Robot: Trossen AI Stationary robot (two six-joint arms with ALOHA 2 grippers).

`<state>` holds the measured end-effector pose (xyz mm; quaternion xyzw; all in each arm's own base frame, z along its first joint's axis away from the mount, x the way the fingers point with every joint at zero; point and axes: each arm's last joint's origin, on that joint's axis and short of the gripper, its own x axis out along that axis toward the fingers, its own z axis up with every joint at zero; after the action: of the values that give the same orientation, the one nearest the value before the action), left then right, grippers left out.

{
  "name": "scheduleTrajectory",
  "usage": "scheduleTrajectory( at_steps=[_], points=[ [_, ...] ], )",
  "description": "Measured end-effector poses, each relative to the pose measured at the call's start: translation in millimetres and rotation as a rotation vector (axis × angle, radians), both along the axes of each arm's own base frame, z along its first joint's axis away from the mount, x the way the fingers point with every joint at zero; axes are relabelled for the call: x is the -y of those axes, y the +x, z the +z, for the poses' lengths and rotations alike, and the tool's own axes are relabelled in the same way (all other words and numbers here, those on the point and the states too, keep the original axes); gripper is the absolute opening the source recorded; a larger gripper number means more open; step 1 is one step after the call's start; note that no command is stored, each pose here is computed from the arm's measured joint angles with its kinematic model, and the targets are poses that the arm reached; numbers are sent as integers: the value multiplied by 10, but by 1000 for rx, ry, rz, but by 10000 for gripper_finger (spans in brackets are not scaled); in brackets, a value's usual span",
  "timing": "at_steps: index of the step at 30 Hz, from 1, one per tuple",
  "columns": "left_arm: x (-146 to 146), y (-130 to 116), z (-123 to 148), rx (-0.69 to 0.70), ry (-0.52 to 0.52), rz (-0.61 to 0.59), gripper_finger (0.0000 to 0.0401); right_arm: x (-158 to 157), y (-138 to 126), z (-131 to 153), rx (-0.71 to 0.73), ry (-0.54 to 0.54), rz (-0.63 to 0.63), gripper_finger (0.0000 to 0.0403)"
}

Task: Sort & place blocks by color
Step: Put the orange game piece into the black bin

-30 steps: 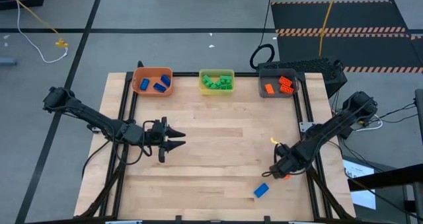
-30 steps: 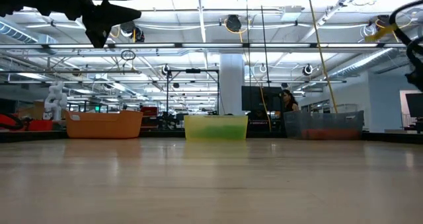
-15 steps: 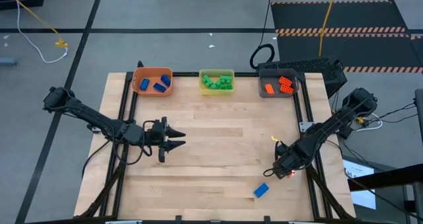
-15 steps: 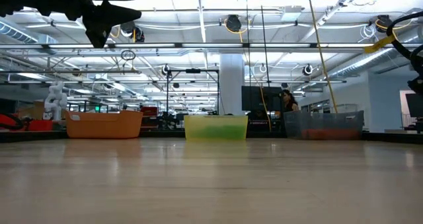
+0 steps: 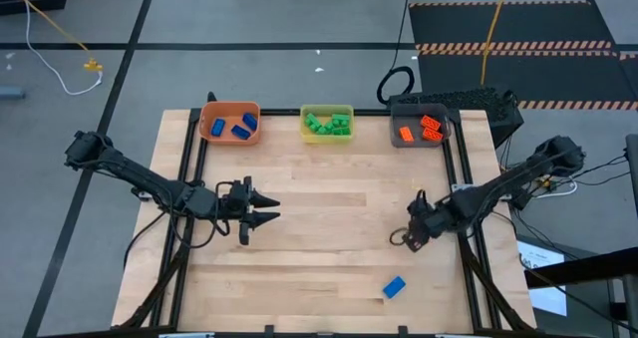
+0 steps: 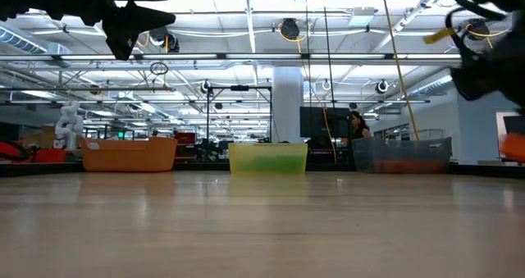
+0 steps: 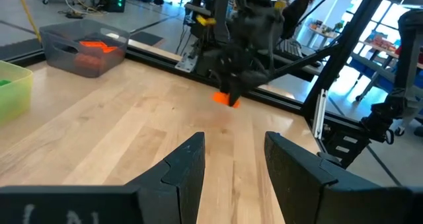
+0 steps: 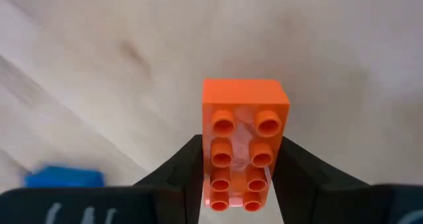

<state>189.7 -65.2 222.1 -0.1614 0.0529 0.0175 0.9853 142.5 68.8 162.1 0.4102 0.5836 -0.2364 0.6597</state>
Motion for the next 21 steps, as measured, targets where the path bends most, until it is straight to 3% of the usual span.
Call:
scheduleTrajectory(
  at_steps=[5,12,16,21],
  points=[
    [0,0,0,0,2,0,157,264,77,205,144,-165,17,122],
    [0,0,1,0,2,0,157,707,304,552,275,-532,134,122],
    [0,0,0,0,2,0,157,1051,337,668,207,-700,112,122],
    [0,0,-1,-1,2,0,157,1511,227,721,106,-764,75,122]
  ],
)
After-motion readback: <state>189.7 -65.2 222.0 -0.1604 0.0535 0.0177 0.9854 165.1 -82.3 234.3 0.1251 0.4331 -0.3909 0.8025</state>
